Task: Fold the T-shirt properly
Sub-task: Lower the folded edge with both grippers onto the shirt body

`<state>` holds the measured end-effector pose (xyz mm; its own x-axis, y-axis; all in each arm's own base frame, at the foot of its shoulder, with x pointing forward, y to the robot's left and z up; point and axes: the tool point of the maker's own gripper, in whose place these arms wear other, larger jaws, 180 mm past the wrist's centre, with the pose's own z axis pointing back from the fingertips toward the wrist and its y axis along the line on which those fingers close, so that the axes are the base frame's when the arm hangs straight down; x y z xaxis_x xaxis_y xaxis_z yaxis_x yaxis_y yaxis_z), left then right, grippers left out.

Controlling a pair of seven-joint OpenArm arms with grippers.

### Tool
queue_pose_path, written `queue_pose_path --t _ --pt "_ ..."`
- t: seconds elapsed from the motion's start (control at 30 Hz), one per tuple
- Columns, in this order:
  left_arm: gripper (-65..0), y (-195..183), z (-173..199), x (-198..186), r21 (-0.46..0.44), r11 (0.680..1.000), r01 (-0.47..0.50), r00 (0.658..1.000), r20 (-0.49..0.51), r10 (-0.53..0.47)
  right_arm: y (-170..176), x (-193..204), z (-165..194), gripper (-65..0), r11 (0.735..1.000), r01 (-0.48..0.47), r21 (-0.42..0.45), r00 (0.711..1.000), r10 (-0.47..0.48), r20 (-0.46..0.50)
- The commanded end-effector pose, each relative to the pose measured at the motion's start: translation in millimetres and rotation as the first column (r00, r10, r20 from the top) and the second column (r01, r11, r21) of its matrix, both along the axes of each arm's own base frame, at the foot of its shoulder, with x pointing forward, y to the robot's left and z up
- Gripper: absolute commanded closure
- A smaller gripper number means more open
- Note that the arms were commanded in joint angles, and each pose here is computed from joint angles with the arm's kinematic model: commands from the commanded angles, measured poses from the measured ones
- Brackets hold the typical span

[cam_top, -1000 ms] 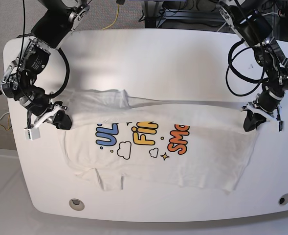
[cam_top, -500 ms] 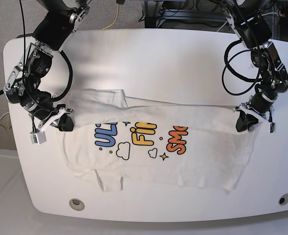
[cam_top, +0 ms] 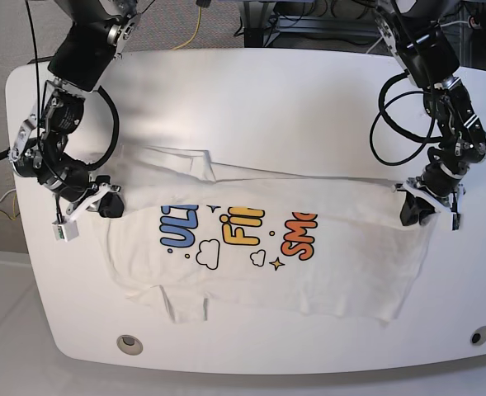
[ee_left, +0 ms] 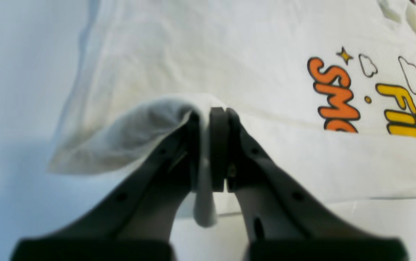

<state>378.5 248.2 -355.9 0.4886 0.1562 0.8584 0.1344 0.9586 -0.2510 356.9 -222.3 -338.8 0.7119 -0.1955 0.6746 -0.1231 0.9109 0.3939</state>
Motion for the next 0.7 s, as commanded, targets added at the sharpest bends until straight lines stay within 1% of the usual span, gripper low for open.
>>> queue_pose_path --t 0.0,0.2,0.33,0.47,0.53,0.67 --pt "-3.1 5.4 20.8 10.1 0.010 1.000 -0.002 0.998 0.069 0.001 -8.3 17.4 26.6 -6.4 1.000 0.020 -0.002 0.994 -0.020 0.107" --pt "-3.1 15.8 32.8 16.6 0.036 0.999 -0.009 0.995 0.096 0.005 -17.3 18.6 30.6 -6.4 0.999 0.030 -0.022 0.992 -0.027 0.120" --pt "-3.1 16.9 37.3 19.8 0.030 0.999 -0.015 0.993 0.120 0.011 -17.3 19.0 31.2 -6.4 0.999 0.030 -0.022 0.992 -0.027 0.122" --pt "-3.1 27.9 33.6 17.9 0.043 0.999 -0.023 0.994 0.104 0.018 -20.5 19.0 32.1 -6.4 0.999 0.032 -0.030 0.992 -0.028 0.123" --pt "-3.1 30.2 30.8 18.4 0.044 0.999 -0.021 0.995 0.094 0.016 -22.2 18.4 30.3 -6.4 0.998 0.035 -0.043 0.993 -0.030 0.115" --pt "-3.1 29.9 32.9 25.2 0.029 0.999 -0.022 0.993 0.113 0.019 -27.8 16.3 24.1 -6.4 0.995 0.045 -0.087 0.995 -0.038 0.090"
